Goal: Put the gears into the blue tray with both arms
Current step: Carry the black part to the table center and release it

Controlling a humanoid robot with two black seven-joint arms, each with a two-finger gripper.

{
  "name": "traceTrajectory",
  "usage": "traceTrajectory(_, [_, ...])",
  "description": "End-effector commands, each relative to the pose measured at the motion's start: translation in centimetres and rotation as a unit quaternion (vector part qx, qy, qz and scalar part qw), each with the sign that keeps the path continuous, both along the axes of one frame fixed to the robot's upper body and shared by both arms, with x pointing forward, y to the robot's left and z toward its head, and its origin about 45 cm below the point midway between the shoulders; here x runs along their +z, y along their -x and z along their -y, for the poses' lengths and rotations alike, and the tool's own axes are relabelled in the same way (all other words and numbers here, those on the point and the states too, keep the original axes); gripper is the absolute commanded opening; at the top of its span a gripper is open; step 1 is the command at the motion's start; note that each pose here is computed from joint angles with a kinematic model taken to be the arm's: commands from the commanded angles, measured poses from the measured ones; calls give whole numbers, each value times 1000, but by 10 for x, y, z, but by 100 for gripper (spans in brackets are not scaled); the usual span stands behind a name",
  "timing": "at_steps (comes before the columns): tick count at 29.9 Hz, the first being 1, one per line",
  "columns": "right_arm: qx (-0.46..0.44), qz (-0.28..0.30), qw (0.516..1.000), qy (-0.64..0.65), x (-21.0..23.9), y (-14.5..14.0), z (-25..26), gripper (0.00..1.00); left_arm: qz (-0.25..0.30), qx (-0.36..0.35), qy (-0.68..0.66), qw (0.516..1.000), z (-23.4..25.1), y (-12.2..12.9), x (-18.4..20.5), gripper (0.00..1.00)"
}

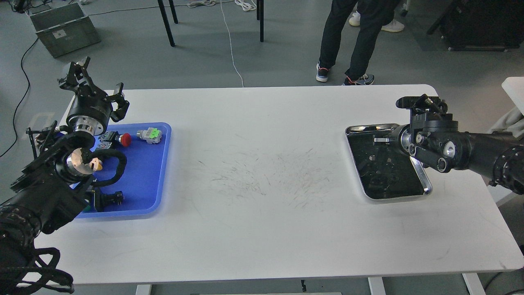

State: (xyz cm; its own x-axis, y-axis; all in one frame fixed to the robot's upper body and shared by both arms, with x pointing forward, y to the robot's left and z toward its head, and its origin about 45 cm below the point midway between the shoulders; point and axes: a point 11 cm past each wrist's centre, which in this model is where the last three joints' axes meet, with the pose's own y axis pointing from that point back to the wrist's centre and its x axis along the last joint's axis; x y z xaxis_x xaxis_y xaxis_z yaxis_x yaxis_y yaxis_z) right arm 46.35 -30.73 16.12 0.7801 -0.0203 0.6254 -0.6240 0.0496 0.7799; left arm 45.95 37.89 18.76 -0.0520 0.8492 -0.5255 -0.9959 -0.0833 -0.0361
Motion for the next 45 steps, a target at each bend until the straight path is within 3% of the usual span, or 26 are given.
traceTrajectory(1, [35, 28, 999, -25, 37, -16, -36, 2, 1, 1, -1, 1000, -1, 0, 1, 98])
traceTrajectory(6, [80, 69, 988, -113, 87, -31, -109, 2, 1, 0, 0, 1000, -1, 0, 1, 98])
traceTrajectory(13, [136, 70, 950, -273, 103, -10, -251, 2, 0, 0, -3, 1000, -3, 0, 2, 98])
traceTrajectory(19, [115, 97, 936, -317, 84, -8, -247, 3, -1, 1, -5, 1000, -5, 0, 3, 98])
traceTrajectory(23, [107, 69, 931, -341, 61, 8, -251, 4, -1, 1, -5, 1000, -5, 0, 2, 98])
traceTrajectory(35, [116, -60, 915, -383, -16, 89, -272, 4, 0, 0, -5, 1000, -4, 0, 2, 98])
traceTrajectory(45, [115, -84, 914, -380, -33, 105, -270, 9, 0, 0, -6, 1000, -2, 0, 2, 98])
